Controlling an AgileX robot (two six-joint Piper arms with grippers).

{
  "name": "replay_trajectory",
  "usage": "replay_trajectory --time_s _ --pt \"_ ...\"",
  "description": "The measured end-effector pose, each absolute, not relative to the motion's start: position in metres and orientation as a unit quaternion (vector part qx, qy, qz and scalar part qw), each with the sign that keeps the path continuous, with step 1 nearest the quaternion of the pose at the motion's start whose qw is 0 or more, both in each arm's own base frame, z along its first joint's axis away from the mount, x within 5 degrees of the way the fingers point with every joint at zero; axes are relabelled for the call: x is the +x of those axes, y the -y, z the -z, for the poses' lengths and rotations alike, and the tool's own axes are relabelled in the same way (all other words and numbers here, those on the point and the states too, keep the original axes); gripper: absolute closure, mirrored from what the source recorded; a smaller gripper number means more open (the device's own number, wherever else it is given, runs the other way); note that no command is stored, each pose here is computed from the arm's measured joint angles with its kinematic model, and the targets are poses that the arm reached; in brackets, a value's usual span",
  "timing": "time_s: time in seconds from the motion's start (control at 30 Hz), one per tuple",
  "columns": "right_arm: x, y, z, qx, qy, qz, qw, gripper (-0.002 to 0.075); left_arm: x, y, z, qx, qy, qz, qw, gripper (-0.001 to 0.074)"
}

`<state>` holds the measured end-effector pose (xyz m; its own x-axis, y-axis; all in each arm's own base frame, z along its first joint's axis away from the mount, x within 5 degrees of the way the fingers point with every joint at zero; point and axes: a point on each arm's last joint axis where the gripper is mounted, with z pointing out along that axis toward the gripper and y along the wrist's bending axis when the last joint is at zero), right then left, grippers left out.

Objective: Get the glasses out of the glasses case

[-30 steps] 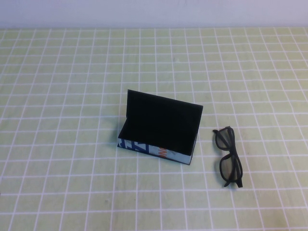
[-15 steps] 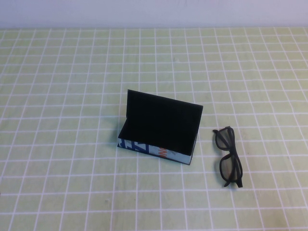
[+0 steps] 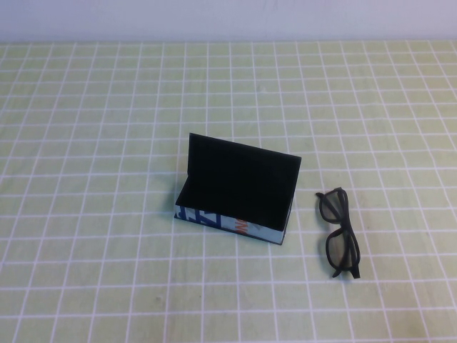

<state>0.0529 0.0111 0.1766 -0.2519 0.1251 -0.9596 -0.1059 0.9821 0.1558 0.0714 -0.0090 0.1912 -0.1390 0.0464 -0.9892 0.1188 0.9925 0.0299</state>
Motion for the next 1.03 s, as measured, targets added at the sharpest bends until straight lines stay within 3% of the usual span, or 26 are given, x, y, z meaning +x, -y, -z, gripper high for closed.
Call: replay_trajectory --time_s 0.53,0.73,1.03 --pt "0.053 -0.011 -0.177 0.006 -0.786 -0.094 0.612 0.0743 0.057 0.005 -0.189 0.072 -0.743 -0.006 0.665 0.0739" --pt "0.053 -0.011 -0.176 0.006 -0.786 -0.094 0.611 0.0743 0.053 0.006 -0.175 0.078 -0.79 -0.003 0.608 0.0739" --pt "0.053 -0.011 -0.176 0.006 -0.786 -0.094 0.611 0.0743 0.053 0.006 -0.173 0.074 -0.797 0.001 0.6 0.0739"
